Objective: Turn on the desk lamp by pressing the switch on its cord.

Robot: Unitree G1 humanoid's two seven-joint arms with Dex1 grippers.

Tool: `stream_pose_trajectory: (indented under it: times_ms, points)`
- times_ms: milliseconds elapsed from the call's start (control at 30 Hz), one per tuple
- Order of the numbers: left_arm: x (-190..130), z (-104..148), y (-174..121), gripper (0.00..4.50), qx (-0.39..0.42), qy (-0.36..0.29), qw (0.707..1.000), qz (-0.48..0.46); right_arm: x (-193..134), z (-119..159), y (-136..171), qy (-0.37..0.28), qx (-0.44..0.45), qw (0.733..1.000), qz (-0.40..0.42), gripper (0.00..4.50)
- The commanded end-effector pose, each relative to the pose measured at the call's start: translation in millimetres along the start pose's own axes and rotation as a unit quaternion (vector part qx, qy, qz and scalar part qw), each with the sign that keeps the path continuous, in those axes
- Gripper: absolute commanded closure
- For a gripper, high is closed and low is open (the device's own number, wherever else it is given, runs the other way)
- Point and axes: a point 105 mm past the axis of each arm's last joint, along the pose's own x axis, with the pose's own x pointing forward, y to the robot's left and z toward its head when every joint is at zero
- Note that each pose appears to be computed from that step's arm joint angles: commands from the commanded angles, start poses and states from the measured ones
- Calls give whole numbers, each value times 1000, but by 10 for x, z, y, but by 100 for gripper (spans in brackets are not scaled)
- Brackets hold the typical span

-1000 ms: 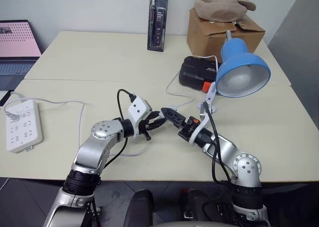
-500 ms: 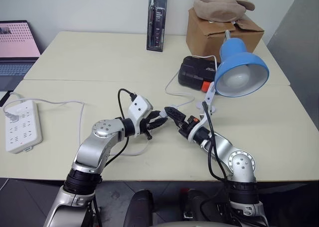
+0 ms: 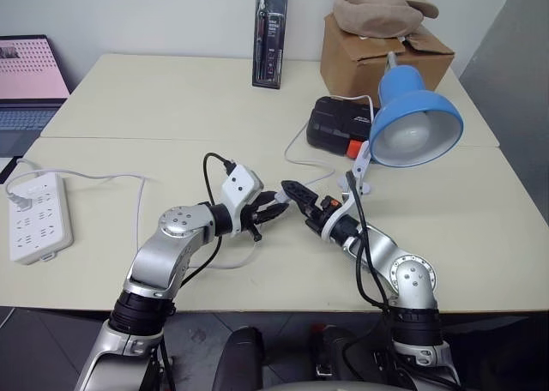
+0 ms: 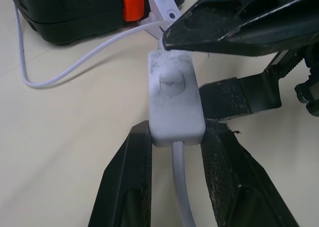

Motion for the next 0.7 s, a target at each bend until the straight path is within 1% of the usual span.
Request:
stream_pose_trajectory:
  times_ms: [33,67,133,200,233,300,367,433,700]
  points:
    - [-6,167,-21,344,29,-22,999,-2,26,-7,134,-1,1,1000,26,0]
    - [-7,167,-17,344,30,-22,999,-1,27,-12,133,0,1,1000,26,0]
    - [-8,167,-9,344,30,-22,999,0,29,-19,127,1,2,1000,26,36]
    - [-9,166,-3,344,31,-22,999,0,34,-29,113,2,3,1000,22,60]
    - [-10,166,-3,344,31,-22,999,0,32,-34,110,3,3,1000,22,91]
    - [-10,166,4,344,32,-22,999,2,31,-40,102,3,6,1000,21,126]
    - [-8,163,10,344,34,-21,999,3,32,-43,96,3,8,1000,21,181]
    - [-8,161,13,344,35,-21,999,3,33,-51,91,5,7,1000,21,213]
    - [-10,159,8,344,37,-21,999,1,35,-67,90,8,4,1000,21,391]
